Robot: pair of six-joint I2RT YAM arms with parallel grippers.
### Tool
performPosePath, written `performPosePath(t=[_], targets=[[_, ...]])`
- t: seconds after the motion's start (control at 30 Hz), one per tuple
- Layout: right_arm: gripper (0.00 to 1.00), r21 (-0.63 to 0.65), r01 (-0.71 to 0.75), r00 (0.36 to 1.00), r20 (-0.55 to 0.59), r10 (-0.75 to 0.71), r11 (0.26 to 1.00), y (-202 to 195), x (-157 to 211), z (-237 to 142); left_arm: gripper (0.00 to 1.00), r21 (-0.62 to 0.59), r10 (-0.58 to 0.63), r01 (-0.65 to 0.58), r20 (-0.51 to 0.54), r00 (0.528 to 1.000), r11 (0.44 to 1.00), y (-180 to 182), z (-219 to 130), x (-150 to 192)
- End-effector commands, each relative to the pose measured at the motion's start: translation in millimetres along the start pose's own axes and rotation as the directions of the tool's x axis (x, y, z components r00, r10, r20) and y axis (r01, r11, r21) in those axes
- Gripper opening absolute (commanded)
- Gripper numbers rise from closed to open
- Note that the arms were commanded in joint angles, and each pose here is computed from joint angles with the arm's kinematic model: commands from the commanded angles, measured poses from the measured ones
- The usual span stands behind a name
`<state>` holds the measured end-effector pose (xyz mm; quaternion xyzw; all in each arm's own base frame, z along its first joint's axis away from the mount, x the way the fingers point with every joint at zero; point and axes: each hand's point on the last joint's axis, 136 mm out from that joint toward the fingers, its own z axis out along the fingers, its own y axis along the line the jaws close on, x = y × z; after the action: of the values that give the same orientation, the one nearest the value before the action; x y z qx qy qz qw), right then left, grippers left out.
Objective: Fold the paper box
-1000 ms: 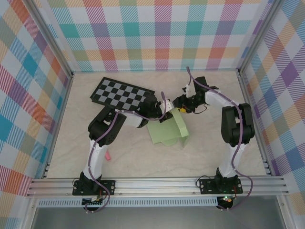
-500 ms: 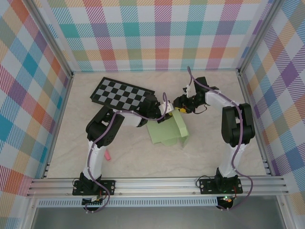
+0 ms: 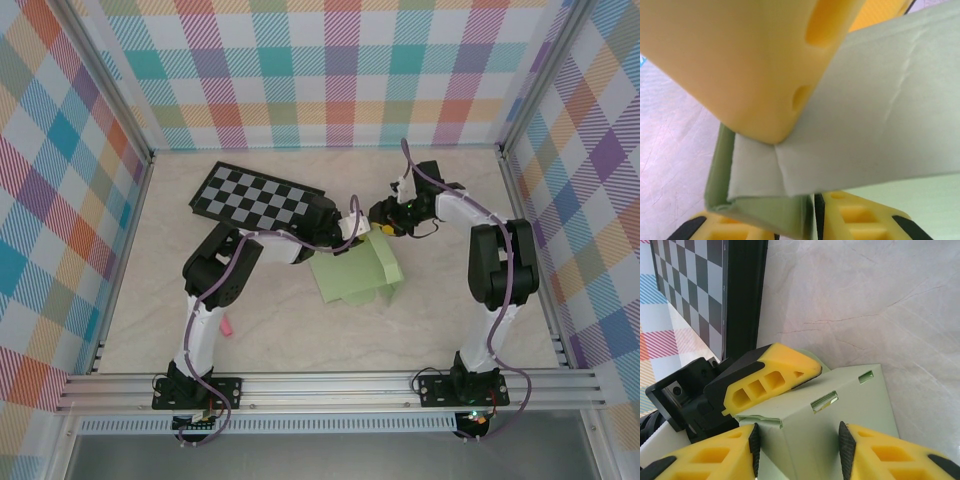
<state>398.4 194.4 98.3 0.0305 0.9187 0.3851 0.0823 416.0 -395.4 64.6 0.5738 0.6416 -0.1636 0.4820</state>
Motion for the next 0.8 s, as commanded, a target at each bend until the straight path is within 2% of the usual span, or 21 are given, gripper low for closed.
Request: performPosePath(t=[0.0,0.1,0.3,0.53,0.77], targets=[[0.44,0.088,-0.068,0.995,-0.07,0.074,0.994,-19,29,15,0.24,0.022,0.002,-0.001,-0.027,1.0,1.0,-25,7,5],[0.45,0.07,-0.064,0.995,-0.066,0.069,0.995,-14,29,12,0.21,0.001,-0.001,0.001,-0.026,1.0,1.0,-21,8,5],[0.47,0.079,-0.028,1.0,0.002,0.028,0.996,-6,25,-8,0.11,-0.129,-0.044,0.044,0.002,0.999,0.991,-11,16,-9],[0.47,0.053,-0.067,0.998,0.019,0.066,0.996,-7,27,-14,0.07,-0.172,-0.029,0.028,-0.005,1.0,0.985,-16,25,-16],[0.46,-0.027,-0.173,0.983,0.053,0.174,0.985,-2,33,-12,0.04,-0.267,-0.054,0.04,-0.047,0.997,0.963,-8,33,-19]])
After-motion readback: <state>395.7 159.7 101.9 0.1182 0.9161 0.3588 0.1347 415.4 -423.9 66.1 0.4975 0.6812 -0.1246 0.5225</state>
